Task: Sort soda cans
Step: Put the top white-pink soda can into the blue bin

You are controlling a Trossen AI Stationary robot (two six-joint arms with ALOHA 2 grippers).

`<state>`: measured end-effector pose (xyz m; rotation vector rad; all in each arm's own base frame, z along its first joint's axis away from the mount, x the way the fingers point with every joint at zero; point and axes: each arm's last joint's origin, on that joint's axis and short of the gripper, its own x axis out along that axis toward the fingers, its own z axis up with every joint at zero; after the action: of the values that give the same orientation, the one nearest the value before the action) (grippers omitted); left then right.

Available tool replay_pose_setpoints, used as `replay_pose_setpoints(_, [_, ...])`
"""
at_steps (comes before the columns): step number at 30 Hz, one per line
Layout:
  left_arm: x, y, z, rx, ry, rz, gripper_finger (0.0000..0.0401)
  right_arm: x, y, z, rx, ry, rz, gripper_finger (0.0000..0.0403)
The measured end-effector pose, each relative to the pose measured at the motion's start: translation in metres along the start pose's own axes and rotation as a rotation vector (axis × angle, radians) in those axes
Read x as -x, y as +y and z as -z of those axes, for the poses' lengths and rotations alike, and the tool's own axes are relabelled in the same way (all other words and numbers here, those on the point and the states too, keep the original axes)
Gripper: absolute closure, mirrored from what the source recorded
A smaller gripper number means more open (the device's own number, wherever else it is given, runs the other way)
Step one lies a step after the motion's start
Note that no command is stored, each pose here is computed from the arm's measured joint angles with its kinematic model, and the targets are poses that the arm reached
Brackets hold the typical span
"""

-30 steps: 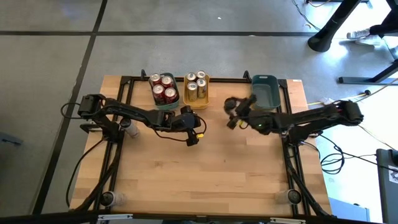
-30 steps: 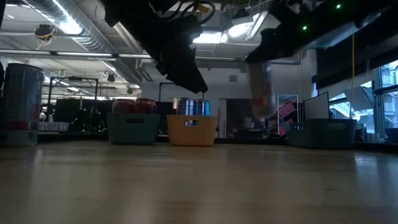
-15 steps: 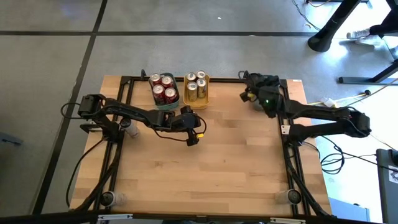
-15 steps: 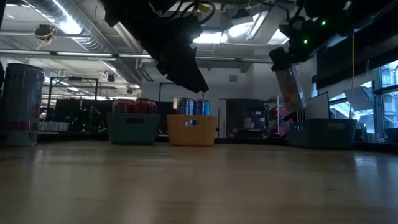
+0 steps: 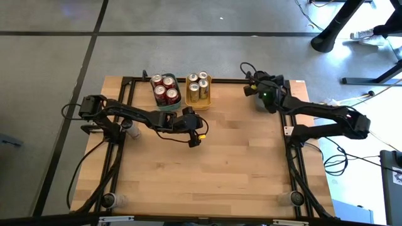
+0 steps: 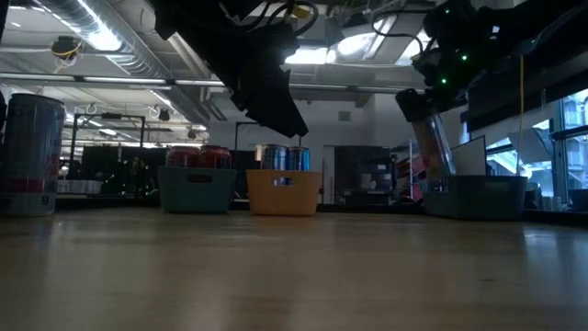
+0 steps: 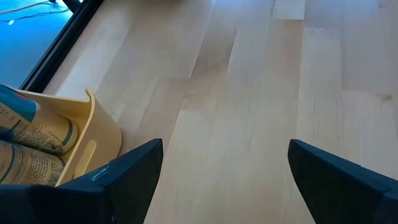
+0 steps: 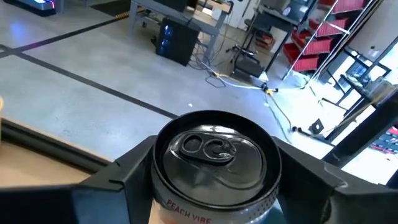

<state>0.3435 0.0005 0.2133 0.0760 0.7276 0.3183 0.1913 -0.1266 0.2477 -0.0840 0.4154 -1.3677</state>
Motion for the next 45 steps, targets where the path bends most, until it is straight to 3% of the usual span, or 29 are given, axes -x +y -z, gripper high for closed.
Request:
replay_pose_setpoints(17, [0.000, 0.000, 0.000, 0.007, 0.001, 0.000, 0.0068, -0.001, 0.001, 0.037, -0.068, 0.106, 0.008, 0.0152])
replay_pose_setpoints(40, [0.000, 0.000, 0.000, -0.018, -0.001, -0.001, 0.0068, -0.026, 0.043, 0.040, -0.258, 0.037, -0.292, 0.0152])
replay_pose_setpoints(45, [0.000, 0.001, 0.000, -0.018, -0.001, -0.001, 0.0068, -0.024, 0.061, 0.043, -0.211, -0.002, -0.365, 0.0152])
